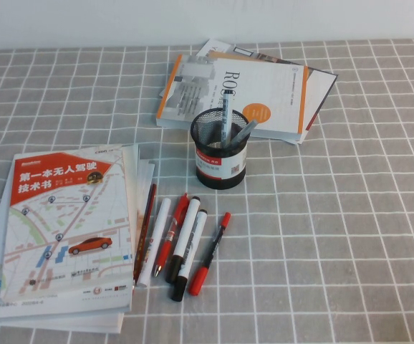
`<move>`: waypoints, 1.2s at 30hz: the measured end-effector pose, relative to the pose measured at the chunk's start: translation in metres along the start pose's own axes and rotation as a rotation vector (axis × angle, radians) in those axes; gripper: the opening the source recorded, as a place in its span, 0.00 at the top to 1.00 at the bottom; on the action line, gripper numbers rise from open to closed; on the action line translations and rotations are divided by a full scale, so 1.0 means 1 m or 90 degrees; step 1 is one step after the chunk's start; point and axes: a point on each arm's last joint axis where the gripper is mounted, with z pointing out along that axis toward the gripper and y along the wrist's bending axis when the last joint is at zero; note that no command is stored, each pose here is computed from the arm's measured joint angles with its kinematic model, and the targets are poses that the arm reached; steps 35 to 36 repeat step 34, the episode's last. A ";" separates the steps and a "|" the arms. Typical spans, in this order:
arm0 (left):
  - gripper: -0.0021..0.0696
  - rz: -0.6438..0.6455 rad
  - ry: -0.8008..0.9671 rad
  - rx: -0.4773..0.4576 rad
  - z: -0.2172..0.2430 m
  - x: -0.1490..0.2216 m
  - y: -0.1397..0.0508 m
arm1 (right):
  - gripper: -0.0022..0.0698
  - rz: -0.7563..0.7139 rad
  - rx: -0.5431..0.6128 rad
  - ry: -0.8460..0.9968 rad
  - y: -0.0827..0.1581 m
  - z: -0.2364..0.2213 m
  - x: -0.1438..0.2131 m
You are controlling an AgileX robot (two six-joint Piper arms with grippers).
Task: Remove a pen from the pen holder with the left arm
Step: 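Take a marker out of the pen holder and lay it on the table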
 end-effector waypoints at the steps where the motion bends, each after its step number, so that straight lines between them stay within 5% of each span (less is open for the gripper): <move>1: 0.98 0.009 0.012 0.006 0.000 0.002 -0.001 | 0.99 0.000 0.000 0.000 0.000 0.000 0.000; 36: 0.98 0.021 0.020 0.017 0.000 0.003 -0.002 | 0.99 0.000 0.000 0.000 0.000 0.000 0.000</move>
